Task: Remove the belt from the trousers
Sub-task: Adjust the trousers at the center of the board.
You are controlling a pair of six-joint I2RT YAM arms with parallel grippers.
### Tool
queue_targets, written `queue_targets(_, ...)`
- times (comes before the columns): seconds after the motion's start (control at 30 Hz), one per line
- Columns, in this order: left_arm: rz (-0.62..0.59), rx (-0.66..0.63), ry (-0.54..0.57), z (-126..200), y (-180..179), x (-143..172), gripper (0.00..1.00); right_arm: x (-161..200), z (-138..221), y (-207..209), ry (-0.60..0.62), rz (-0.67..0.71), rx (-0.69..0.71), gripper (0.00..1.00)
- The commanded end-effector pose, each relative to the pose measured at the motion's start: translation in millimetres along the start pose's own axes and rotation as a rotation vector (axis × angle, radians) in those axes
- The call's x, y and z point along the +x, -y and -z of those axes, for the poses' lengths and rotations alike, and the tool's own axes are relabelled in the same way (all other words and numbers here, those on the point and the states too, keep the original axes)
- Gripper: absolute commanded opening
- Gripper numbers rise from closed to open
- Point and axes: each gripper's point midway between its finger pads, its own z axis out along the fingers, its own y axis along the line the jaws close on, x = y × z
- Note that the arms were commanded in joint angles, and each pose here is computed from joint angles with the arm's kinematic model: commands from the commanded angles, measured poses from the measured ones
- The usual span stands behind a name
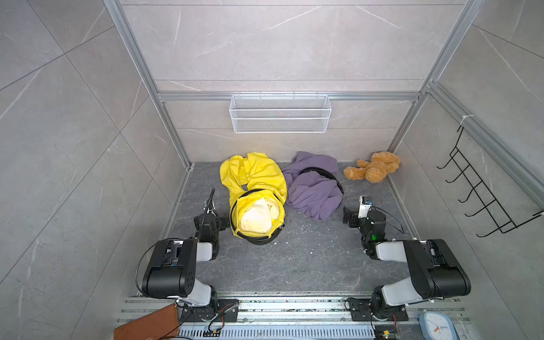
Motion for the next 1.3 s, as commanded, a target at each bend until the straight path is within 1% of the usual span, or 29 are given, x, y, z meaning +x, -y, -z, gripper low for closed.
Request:
queue_targets(0.0,0.011,-0.013,0.046,-0.4,-2.7,-15.3,1.00,-4.1,-3.6,-0.2,0.002,-0.006,0.008,1.00)
queue_targets(0.87,0.012,-0.010,0.047,-0.8,-2.0,-16.2,1.00,-4.4,-3.7,-0.3,0.002,-0.008,0.008,1.00)
queue_targets(0.93,0.012,-0.014,0.056,0.6,-3.0,-17.2,0.99,-11.0,-3.4,2.5,0.019,-0.013,0.026,1.00)
queue_targets(1.0,0.005,-0.043,0.054,6.1,-7.0,-28.9,0.98,-23.8,-0.2,1.4,-0.057,0.010,0.074,1.00)
queue_targets(1.03,0.010,-0.073,0.017,10.6,-10.0,-37.9,0.98,-30.7,3.8,-1.2,-0.113,0.019,0.093,1.00)
queue_targets(1.07,0.016,-0.094,-0.024,14.8,-12.7,-44.5,0.98,-38.8,7.5,-8.9,-0.143,0.030,0.083,1.00)
queue_targets(1.13,0.024,-0.109,-0.063,28.2,-11.3,-62.5,0.98,-48.2,16.4,-34.3,-0.242,0.021,0.037,1.00)
queue_targets(1.2,0.029,-0.094,-0.074,44.8,-3.9,-74.4,1.00,-47.4,21.7,-64.2,-0.370,-0.034,-0.044,1.00)
queue_targets(1.23,0.039,-0.088,-0.072,54.5,-0.6,-80.8,1.00,-40.4,26.8,-87.6,-0.445,-0.068,-0.119,1.00)
queue_targets(1.27,0.048,-0.082,-0.076,62.6,1.5,-84.2,1.00,-32.6,31.6,-106.0,-0.503,-0.099,-0.165,1.00)
